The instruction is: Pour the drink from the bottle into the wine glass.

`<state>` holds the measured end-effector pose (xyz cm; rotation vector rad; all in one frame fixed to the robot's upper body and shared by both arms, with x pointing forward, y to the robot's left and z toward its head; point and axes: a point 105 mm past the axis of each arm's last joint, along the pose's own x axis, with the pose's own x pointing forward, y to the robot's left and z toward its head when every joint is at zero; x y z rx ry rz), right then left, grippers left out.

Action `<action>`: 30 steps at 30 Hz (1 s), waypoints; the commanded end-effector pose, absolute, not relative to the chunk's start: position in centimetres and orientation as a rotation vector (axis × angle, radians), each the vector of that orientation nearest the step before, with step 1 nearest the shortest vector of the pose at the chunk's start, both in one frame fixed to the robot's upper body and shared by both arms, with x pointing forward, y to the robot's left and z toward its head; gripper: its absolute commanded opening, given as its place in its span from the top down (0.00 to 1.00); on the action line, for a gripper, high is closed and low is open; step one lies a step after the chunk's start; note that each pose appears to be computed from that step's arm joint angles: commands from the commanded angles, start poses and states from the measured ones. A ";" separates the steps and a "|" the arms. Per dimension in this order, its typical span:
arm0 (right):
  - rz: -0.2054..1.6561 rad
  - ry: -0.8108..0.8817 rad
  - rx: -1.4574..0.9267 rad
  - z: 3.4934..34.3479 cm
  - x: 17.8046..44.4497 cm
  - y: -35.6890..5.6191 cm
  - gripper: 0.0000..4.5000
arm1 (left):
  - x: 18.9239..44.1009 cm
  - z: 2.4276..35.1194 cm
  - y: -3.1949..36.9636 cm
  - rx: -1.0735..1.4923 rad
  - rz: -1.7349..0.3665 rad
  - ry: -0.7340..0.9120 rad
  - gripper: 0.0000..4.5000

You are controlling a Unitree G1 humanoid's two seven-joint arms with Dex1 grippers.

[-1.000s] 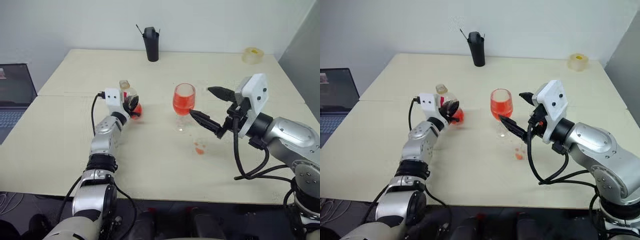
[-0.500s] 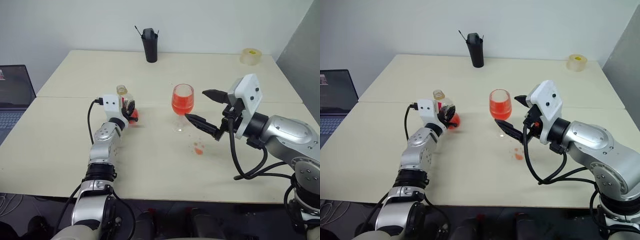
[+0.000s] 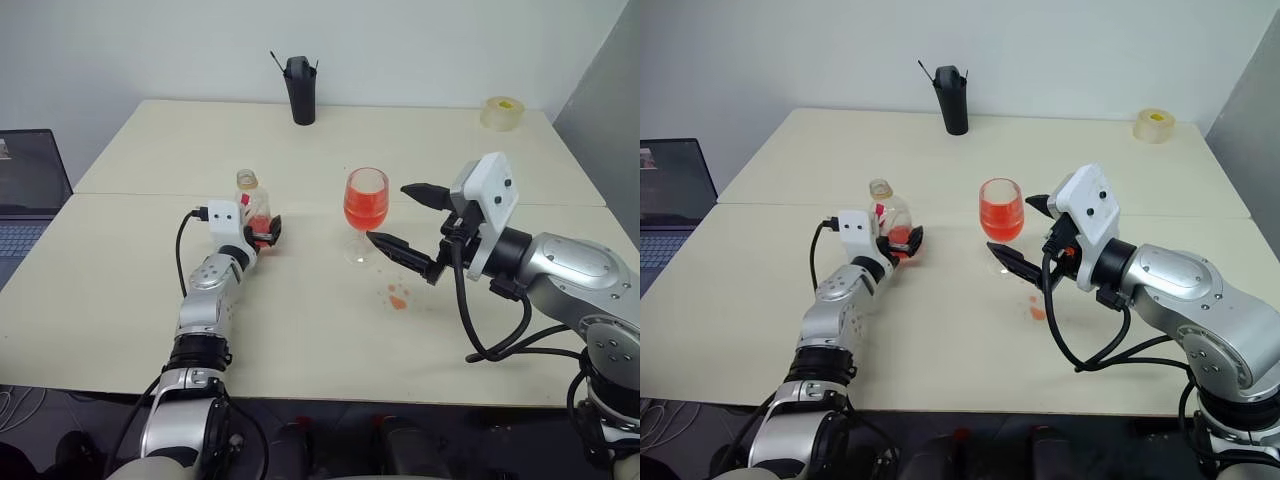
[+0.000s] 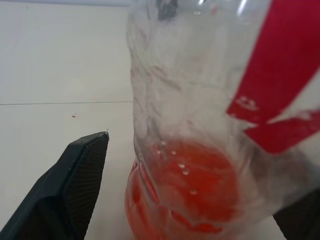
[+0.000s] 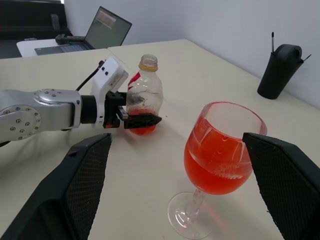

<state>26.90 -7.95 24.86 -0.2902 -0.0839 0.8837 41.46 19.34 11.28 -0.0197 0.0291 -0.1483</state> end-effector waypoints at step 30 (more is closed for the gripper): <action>0.906 -0.063 -0.310 24.4 27.4 -9.0 0.00 | 30.7 13.0 18.3 0.090 -0.810 0.127 0.00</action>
